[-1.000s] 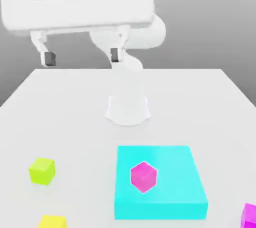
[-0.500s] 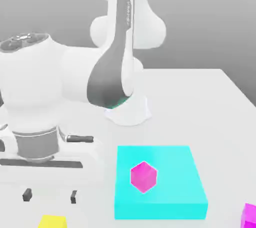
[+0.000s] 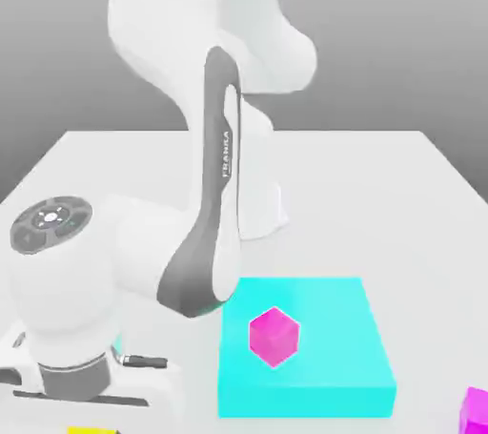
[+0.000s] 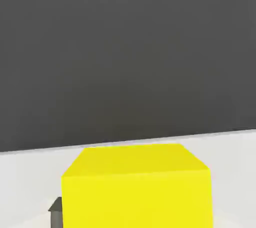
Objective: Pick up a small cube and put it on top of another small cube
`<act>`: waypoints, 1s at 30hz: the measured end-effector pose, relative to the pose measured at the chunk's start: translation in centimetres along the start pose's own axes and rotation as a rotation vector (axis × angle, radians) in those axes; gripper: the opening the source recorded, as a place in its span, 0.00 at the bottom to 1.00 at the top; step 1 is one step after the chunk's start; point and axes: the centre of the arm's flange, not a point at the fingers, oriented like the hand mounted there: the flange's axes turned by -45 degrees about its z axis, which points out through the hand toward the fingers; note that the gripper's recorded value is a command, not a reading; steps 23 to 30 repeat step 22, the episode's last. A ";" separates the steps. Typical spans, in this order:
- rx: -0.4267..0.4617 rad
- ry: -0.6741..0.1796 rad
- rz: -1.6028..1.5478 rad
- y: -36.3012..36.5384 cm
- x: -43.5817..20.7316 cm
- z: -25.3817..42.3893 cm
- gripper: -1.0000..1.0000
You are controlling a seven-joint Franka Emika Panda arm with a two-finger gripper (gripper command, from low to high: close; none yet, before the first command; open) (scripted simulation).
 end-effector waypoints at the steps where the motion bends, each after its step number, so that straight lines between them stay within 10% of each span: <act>1: 0.001 0.000 -0.014 -0.5 0.1 -1.3 0.00; 18: 0.003 -0.003 -1.286 -42.2 -5.6 -3.2 0.00; 19: 0.002 -0.002 -1.326 -43.4 -6.1 -1.9 1.00; 30: 0.002 -0.002 -1.326 -43.4 -6.1 -1.9 1.00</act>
